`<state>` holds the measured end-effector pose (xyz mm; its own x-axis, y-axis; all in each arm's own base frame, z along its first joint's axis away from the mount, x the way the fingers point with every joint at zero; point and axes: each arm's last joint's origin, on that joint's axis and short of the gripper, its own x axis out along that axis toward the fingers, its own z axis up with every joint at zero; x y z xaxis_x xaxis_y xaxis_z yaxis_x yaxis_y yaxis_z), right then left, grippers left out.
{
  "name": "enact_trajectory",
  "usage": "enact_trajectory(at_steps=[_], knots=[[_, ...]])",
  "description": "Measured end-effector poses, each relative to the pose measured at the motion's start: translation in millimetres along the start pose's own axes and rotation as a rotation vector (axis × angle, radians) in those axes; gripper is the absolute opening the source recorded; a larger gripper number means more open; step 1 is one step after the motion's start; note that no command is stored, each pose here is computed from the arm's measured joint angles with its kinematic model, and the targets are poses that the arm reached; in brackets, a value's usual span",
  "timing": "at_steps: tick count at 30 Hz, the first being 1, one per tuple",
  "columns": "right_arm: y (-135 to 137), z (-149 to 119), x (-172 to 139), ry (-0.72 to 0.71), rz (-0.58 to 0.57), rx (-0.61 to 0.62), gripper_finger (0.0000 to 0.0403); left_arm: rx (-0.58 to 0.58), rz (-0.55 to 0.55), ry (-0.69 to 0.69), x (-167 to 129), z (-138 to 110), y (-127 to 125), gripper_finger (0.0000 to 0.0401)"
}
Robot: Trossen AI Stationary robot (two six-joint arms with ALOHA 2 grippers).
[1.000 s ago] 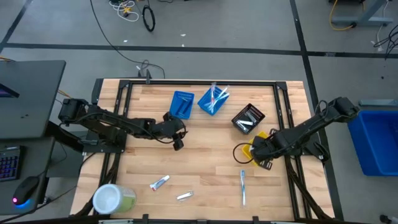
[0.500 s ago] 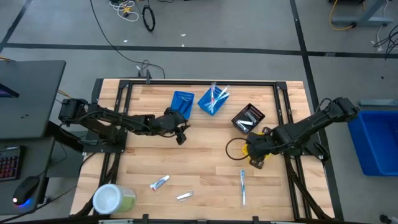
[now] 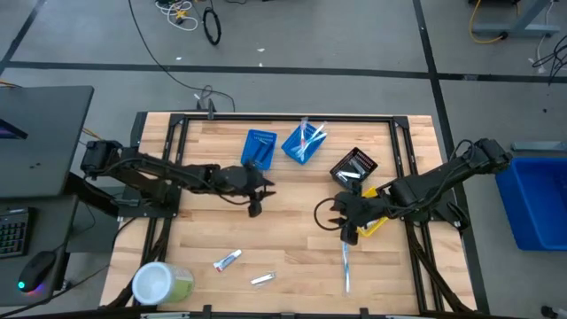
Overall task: Pick & Place Travel size toiletries
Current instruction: Put the blue toothbrush into the right blue basket
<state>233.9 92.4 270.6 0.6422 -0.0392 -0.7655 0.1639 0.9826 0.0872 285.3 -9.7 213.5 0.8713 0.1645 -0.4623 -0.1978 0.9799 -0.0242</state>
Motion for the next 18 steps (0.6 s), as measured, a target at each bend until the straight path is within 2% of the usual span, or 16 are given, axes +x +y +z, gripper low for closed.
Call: enact_trajectory(at_steps=[5,8,14,18], knots=[[4.4,2.7,2.3,0.000,0.076,0.031,0.0164,0.030,-0.030,0.059,-2.2,-7.0,-9.1,0.0135],[8.4,1.3,8.3,0.057,0.129,0.184,0.0162,0.035,-0.020,0.094,-3.1,-11.0,-11.2,0.0135],[28.9,-19.5,26.1,0.433,0.227,0.617,0.0169,0.003,0.011,0.108,-3.5,-12.9,-10.9,0.0135],[48.2,-38.0,43.7,0.661,0.177,0.807,0.0174,0.003,0.015,0.103,-3.4,-12.4,-10.9,0.0135]])
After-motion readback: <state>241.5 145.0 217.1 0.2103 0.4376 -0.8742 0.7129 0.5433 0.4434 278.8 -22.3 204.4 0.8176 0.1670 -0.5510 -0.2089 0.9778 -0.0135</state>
